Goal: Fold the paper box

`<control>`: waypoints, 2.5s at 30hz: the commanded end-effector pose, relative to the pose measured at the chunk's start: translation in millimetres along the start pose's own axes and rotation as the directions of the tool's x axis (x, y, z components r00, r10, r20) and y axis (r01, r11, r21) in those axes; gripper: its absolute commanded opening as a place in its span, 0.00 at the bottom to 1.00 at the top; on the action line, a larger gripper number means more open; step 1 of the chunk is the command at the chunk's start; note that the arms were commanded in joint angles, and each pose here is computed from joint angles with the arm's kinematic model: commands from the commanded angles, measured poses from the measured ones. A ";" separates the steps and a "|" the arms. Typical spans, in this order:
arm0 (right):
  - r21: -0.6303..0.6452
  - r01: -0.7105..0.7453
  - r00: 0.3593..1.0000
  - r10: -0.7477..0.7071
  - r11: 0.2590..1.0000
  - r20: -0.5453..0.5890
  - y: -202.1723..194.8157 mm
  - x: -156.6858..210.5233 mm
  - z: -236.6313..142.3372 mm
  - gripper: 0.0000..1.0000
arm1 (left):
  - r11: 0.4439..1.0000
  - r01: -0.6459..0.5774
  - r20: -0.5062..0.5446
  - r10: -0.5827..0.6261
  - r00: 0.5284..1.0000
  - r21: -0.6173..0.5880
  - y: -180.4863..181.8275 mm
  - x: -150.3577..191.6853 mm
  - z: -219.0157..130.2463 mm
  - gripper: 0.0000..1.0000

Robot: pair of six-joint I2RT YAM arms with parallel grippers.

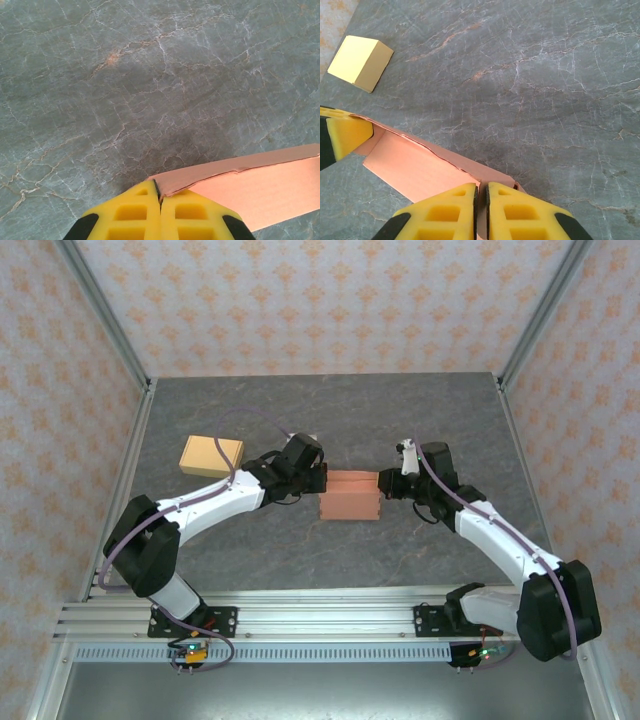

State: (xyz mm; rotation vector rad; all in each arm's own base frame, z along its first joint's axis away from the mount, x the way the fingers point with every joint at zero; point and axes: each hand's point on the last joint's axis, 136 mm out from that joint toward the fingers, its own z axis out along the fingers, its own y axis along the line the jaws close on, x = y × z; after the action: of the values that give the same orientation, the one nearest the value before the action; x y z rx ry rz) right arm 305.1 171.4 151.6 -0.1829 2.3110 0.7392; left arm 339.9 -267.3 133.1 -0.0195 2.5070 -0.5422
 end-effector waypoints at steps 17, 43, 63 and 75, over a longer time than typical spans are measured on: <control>-0.087 -0.014 0.958 0.038 0.996 0.283 1.7 -17.8 0.5 0.11 | 0.992 -0.095 0.256 0.113 0.960 -0.081 -4.1 -8.9 -12.2 0.00; 0.130 -0.927 0.360 0.931 0.352 0.052 -14.2 -20.5 35.9 0.99 | 0.948 -0.124 0.463 0.253 0.850 -0.292 17.0 -52.8 -26.4 0.00; 0.076 -0.995 0.074 0.993 0.067 0.093 -30.1 -15.0 75.2 0.95 | 0.942 -0.139 0.511 0.286 0.811 -0.306 15.0 -41.2 21.9 0.00; 0.078 -0.996 0.060 0.986 0.048 0.157 -52.8 -11.8 103.1 0.64 | 0.929 -0.169 0.456 0.313 0.833 -0.329 8.4 -41.3 42.7 0.00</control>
State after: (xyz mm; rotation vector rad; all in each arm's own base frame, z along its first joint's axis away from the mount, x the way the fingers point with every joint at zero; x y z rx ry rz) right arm 382.6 185.5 75.8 1.7742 2.1256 1.1396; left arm 398.2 -270.8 134.2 0.0176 1.9623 -0.1158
